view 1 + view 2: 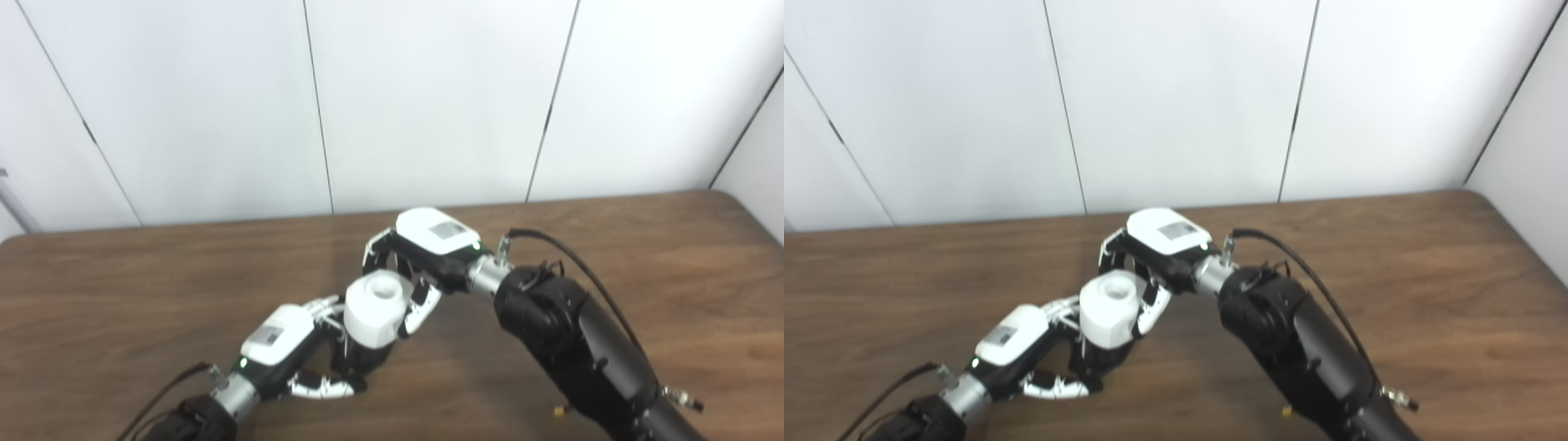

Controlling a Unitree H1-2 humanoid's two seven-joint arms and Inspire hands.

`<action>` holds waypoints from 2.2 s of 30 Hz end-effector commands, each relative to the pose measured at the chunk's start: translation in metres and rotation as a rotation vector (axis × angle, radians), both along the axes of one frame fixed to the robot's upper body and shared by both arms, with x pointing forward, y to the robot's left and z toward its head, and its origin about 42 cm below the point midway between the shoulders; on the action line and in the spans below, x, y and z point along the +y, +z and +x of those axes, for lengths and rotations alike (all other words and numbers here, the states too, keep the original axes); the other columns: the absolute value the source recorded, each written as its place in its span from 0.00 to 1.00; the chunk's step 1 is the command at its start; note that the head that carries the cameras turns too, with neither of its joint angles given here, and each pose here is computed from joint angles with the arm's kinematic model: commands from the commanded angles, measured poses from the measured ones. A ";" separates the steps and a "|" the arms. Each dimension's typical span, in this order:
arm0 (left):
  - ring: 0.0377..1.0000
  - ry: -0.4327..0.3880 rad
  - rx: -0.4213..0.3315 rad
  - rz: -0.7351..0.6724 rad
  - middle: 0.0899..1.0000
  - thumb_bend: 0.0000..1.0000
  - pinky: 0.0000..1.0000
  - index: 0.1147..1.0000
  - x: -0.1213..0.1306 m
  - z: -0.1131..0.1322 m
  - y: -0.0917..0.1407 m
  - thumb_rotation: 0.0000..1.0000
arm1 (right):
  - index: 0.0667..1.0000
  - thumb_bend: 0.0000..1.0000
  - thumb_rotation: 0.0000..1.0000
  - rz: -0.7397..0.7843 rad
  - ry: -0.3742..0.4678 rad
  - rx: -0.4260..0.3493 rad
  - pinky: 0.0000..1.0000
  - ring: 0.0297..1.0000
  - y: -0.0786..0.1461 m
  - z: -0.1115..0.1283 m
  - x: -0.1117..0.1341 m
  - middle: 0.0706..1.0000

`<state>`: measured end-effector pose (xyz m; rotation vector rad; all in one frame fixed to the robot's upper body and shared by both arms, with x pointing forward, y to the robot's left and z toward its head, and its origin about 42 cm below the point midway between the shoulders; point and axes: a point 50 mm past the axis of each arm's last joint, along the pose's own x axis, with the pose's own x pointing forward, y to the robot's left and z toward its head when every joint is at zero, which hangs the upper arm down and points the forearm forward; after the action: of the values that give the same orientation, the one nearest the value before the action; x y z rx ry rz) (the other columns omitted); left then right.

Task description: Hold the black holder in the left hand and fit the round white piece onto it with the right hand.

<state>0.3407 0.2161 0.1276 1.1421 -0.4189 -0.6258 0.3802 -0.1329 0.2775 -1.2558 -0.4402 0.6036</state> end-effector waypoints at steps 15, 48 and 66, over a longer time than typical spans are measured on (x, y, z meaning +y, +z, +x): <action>0.93 -0.004 0.110 0.127 0.86 0.52 0.90 0.42 0.003 -0.017 -0.027 0.06 | 0.48 0.52 0.00 -0.033 0.081 -0.018 0.31 0.37 0.004 -0.007 0.010 0.45; 0.88 0.162 0.050 0.036 0.84 0.52 0.88 0.42 -0.003 -0.019 -0.025 0.06 | 0.47 0.52 0.00 -0.079 0.117 0.033 0.35 0.38 -0.015 -0.006 0.013 0.45; 0.86 0.216 -0.008 0.047 0.84 0.52 0.86 0.42 -0.011 -0.014 -0.026 0.07 | 0.73 0.92 0.14 -0.186 0.106 -0.048 0.51 0.66 -0.007 -0.006 0.009 0.75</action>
<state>0.3260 0.1979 0.1168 1.1361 -0.3884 -0.4188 0.3713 -0.1249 0.2540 -1.4054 -0.4422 0.7433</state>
